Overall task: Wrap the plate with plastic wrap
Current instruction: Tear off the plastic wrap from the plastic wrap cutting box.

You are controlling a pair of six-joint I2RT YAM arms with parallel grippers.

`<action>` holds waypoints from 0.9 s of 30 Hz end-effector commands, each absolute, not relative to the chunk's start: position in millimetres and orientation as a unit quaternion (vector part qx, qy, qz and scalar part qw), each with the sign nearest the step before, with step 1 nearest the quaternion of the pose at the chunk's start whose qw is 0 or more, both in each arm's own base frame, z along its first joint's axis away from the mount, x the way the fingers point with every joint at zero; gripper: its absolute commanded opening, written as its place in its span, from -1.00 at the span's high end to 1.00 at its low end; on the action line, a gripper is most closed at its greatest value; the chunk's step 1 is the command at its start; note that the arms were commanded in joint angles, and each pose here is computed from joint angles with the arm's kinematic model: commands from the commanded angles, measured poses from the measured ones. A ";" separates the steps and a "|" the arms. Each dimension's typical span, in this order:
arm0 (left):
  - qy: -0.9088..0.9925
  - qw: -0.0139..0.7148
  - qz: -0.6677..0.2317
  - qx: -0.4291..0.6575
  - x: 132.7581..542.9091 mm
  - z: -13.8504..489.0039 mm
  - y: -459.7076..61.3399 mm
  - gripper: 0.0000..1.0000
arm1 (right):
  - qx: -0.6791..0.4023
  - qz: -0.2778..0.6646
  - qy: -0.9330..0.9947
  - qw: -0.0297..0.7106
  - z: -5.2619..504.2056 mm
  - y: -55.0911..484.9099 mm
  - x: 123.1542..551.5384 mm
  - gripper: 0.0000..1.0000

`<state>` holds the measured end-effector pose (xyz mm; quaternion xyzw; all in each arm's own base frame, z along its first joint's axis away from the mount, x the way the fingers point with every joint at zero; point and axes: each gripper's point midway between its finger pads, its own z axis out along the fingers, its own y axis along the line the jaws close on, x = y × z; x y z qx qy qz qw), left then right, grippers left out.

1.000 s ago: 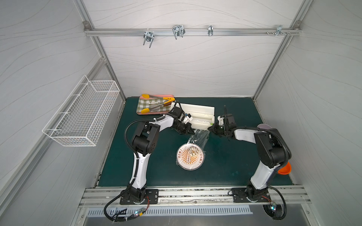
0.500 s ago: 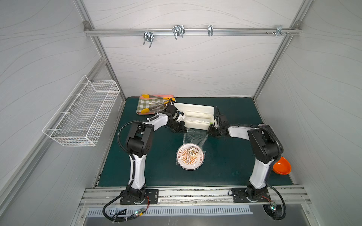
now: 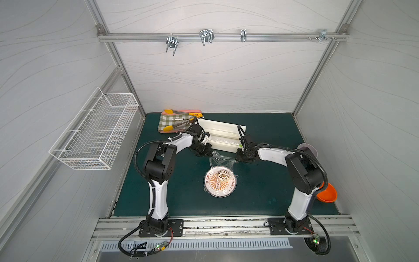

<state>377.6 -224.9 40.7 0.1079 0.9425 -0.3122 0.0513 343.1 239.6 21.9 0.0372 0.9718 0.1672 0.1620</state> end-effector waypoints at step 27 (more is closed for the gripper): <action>0.916 0.064 -0.396 0.012 362.0 84.2 -226.7 0.04 | 0.002 0.197 0.978 0.074 32.1 221.7 306.9 -0.04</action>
